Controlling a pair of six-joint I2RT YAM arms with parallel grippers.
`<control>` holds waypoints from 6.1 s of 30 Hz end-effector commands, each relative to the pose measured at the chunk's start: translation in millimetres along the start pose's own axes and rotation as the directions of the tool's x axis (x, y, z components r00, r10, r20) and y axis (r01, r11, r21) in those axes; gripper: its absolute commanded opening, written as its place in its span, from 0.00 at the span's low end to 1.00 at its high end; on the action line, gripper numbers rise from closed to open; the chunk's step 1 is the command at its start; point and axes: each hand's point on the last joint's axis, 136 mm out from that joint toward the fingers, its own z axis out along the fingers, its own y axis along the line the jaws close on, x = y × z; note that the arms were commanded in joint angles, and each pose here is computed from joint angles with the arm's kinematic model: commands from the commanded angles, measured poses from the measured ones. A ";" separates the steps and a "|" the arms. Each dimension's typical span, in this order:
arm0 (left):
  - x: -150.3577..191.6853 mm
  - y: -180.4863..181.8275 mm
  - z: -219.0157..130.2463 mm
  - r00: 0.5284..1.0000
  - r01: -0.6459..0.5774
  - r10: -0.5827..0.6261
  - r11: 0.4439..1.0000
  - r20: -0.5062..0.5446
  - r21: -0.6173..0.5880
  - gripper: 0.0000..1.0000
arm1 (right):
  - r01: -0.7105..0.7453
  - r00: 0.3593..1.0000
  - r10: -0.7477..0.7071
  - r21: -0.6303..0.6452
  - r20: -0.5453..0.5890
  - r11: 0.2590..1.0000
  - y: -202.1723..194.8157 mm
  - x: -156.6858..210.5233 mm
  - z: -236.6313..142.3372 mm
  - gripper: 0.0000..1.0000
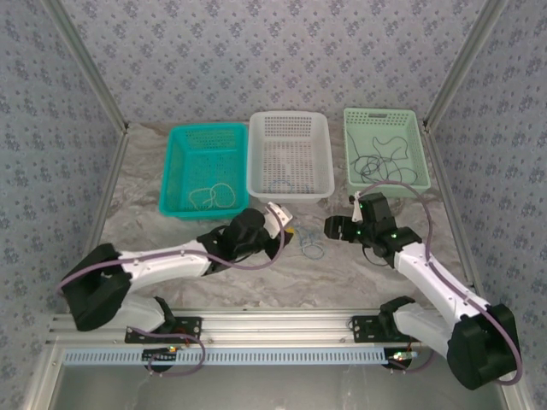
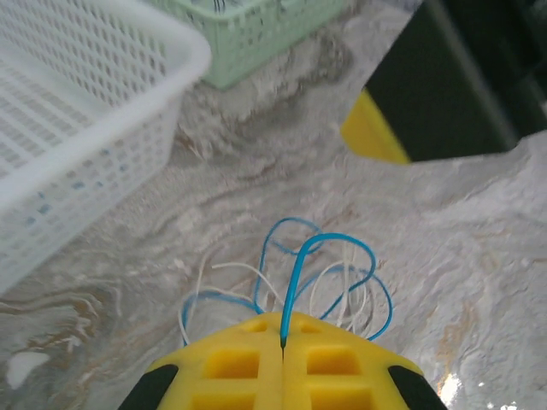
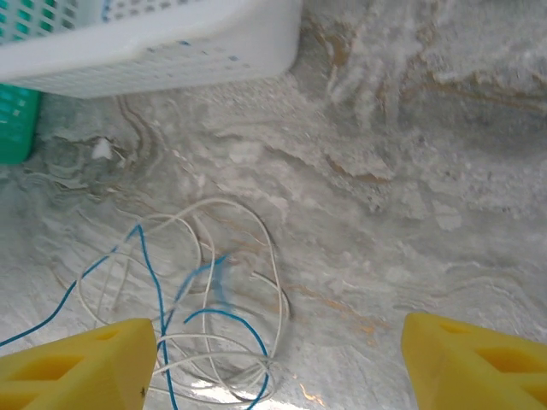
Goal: Untangle the cables
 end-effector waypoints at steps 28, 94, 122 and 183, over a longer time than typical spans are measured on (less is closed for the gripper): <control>-86.8 -20.3 -52.5 0.991 0.110 -0.116 0.990 0.060 0.082 0.00 | 0.252 0.883 -0.206 -0.057 0.421 0.966 90.5 -31.9 -22.0 0.87; -309.5 3.1 -232.3 0.804 -0.132 0.157 0.988 0.573 -0.084 0.04 | 0.045 0.989 -0.084 0.297 0.120 0.954 -0.5 27.4 38.3 0.89; -255.3 167.8 -24.0 0.917 0.241 -0.251 0.968 0.309 0.069 0.03 | 0.039 0.996 -0.060 0.277 0.067 0.960 -14.2 48.0 1.1 0.90; -21.6 31.9 4.6 0.998 0.028 -0.030 0.999 -0.056 -0.030 0.99 | -0.095 0.993 0.071 0.296 0.091 0.950 -36.0 41.4 -3.4 0.93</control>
